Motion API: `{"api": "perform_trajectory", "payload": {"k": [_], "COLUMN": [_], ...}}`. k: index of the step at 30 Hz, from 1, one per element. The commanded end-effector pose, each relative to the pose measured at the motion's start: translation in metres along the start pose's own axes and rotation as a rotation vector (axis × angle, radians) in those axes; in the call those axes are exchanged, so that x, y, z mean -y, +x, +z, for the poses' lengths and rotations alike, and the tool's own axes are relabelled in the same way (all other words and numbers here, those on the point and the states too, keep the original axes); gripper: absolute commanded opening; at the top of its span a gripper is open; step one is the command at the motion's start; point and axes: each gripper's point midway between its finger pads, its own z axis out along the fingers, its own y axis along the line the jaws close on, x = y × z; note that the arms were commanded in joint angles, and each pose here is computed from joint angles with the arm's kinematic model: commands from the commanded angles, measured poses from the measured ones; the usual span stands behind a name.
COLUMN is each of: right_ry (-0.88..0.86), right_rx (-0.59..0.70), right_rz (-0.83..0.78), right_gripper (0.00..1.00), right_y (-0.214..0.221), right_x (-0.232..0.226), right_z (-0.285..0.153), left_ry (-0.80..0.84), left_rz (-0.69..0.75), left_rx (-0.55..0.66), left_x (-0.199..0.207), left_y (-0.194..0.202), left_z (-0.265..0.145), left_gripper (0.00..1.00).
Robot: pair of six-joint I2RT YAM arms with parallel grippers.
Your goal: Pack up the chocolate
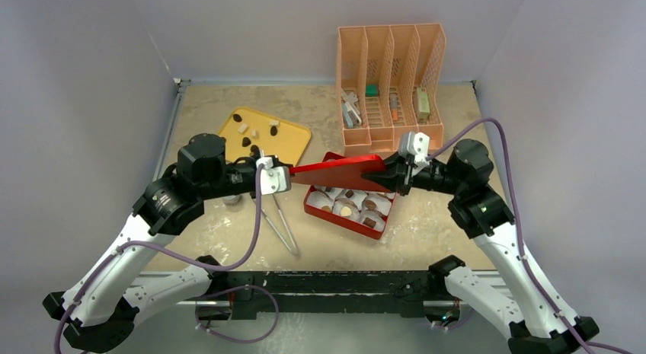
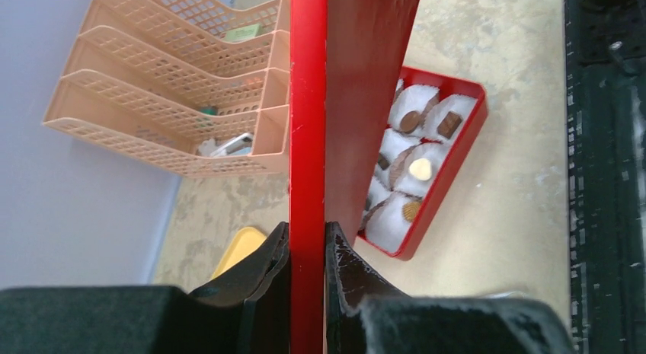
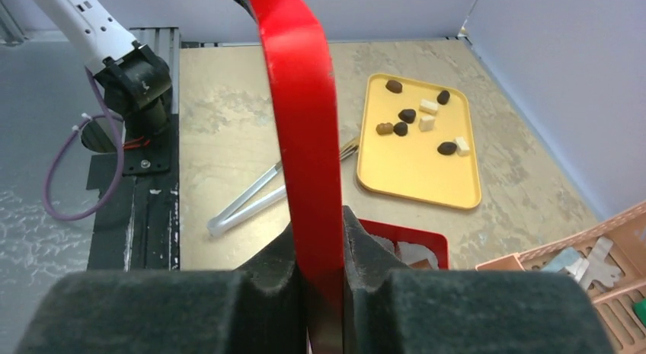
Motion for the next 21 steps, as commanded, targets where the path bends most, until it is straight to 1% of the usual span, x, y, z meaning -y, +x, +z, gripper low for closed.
{"api": "perform_trajectory", "payload": {"k": [1,2,4,6,7,10,12,13,16,18,21], "right_ry": [0.046,0.064,0.082,0.085,0.08,0.108,0.137,0.143,0.175,0.226,0.313], "right_rx": [0.073,0.07,0.055,0.034,0.021,-0.007,-0.019,-0.022,-0.016,-0.003,0.012], "right_rz": [0.046,0.068,0.106,0.193,0.225,0.345,0.409,0.438,0.524,0.602,0.769], "right_gripper": [0.04,0.0,0.0,0.0,0.0,0.0,0.0,0.0,0.0,0.0,0.0], "right_y": [-0.023,-0.023,-0.023,-0.021,-0.02,-0.014,-0.01,-0.009,-0.008,-0.007,-0.002], "right_x": [-0.001,0.001,0.004,0.003,0.001,0.003,0.006,0.005,0.007,0.014,0.029], "right_z": [-0.005,-0.005,-0.005,-0.004,-0.004,-0.003,-0.003,-0.003,-0.003,-0.002,0.003], "left_ry": [-0.102,-0.117,-0.163,-0.242,-0.293,-0.45,-0.594,-0.646,-0.794,-0.893,-1.006], "left_rz": [0.038,0.035,0.03,0.01,-0.011,-0.061,-0.118,-0.153,-0.296,-0.436,-0.655], "left_rx": [0.058,0.052,0.041,0.041,0.047,0.045,0.04,0.05,0.095,0.131,0.139], "left_x": [-0.021,-0.023,-0.031,-0.043,-0.051,-0.073,-0.092,-0.098,-0.115,-0.125,-0.131], "left_y": [-0.018,-0.017,-0.016,-0.019,-0.02,-0.017,-0.01,-0.01,-0.01,-0.007,0.01], "left_z": [-0.008,-0.008,-0.013,-0.019,-0.022,-0.034,-0.045,-0.05,-0.065,-0.073,-0.073], "left_gripper": [0.01,0.07,0.13,0.28,0.35,0.47,0.64,0.68,0.72,0.74,0.77]}}
